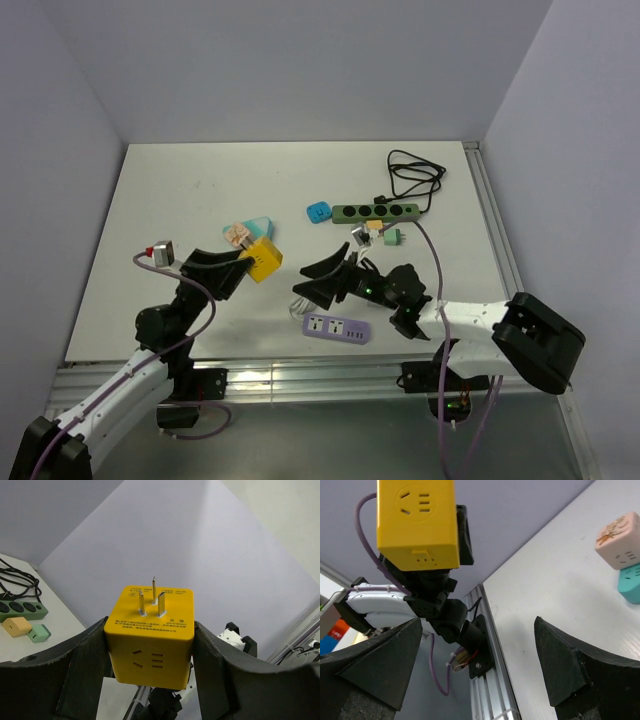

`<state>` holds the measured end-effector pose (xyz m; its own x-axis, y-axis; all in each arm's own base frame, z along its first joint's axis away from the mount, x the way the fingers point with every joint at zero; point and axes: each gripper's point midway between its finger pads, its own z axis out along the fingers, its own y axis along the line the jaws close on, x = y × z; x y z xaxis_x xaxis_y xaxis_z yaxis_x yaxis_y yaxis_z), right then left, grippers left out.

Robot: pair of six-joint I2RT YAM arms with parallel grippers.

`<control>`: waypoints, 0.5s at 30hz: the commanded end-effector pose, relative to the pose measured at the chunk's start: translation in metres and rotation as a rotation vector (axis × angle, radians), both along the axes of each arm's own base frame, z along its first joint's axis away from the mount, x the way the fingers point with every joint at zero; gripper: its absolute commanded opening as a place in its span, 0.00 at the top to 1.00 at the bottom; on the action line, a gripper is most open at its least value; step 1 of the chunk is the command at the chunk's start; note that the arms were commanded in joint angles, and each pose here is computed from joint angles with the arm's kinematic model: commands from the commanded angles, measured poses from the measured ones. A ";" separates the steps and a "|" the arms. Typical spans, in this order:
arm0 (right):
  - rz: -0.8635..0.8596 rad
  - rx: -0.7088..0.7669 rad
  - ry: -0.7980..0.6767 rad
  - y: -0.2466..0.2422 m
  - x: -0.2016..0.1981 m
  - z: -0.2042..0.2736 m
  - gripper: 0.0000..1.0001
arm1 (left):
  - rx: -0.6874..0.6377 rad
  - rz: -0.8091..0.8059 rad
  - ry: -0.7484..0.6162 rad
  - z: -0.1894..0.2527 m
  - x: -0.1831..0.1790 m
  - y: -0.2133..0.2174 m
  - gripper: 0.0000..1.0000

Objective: Insert the plug
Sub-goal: Adjust the plug.

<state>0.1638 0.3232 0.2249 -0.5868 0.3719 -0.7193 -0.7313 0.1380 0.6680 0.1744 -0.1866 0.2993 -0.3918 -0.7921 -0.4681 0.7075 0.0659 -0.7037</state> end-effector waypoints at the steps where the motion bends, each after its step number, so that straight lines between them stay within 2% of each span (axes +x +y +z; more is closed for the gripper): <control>1: 0.012 0.210 -0.127 0.000 -0.012 0.053 0.00 | -0.002 0.019 0.115 -0.050 0.003 0.006 1.00; 2: -0.006 0.244 -0.146 -0.001 -0.012 0.061 0.00 | -0.004 0.027 0.127 -0.052 0.006 0.006 1.00; 15: -0.039 0.271 -0.097 0.032 0.006 0.068 0.00 | 0.009 0.044 0.167 -0.062 0.011 0.006 1.00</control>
